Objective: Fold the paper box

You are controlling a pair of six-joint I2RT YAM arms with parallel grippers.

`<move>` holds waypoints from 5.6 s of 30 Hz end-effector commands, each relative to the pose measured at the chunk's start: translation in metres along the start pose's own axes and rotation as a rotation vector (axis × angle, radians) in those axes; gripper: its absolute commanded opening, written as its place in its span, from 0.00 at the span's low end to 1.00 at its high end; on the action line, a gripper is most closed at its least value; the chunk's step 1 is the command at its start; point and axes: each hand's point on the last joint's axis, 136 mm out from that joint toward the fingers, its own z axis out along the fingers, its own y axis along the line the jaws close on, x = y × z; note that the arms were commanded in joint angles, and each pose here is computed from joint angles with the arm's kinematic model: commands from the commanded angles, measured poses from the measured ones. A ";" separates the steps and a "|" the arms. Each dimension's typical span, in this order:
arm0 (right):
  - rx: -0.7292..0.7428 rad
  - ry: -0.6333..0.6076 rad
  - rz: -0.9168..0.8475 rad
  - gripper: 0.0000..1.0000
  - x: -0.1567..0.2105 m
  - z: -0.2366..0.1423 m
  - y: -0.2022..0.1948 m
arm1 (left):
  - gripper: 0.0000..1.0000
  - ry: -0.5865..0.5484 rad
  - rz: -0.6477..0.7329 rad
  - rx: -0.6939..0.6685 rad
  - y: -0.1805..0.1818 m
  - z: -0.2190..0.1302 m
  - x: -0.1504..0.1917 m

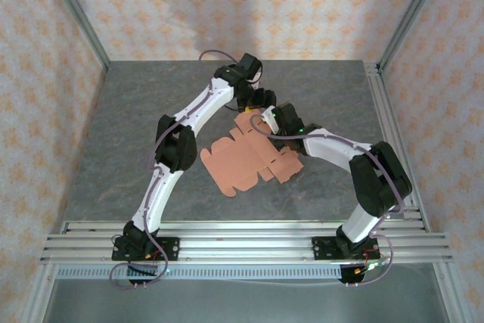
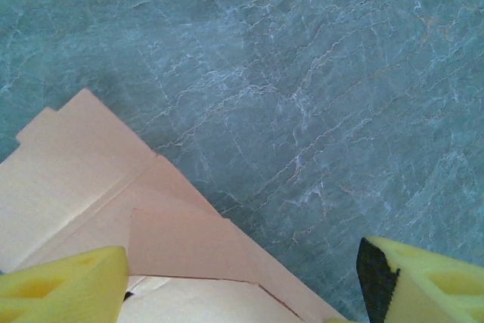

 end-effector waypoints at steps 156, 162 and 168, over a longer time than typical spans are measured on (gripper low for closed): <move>-0.198 0.268 0.131 0.42 0.038 0.018 0.002 | 1.00 -0.216 -0.109 -0.174 0.110 -0.125 0.075; -0.223 0.295 0.192 0.56 0.042 0.014 -0.008 | 1.00 -0.208 -0.101 -0.183 0.118 -0.125 0.080; -0.244 0.355 0.200 0.62 0.056 0.019 -0.008 | 1.00 -0.218 -0.093 -0.169 0.116 -0.126 0.079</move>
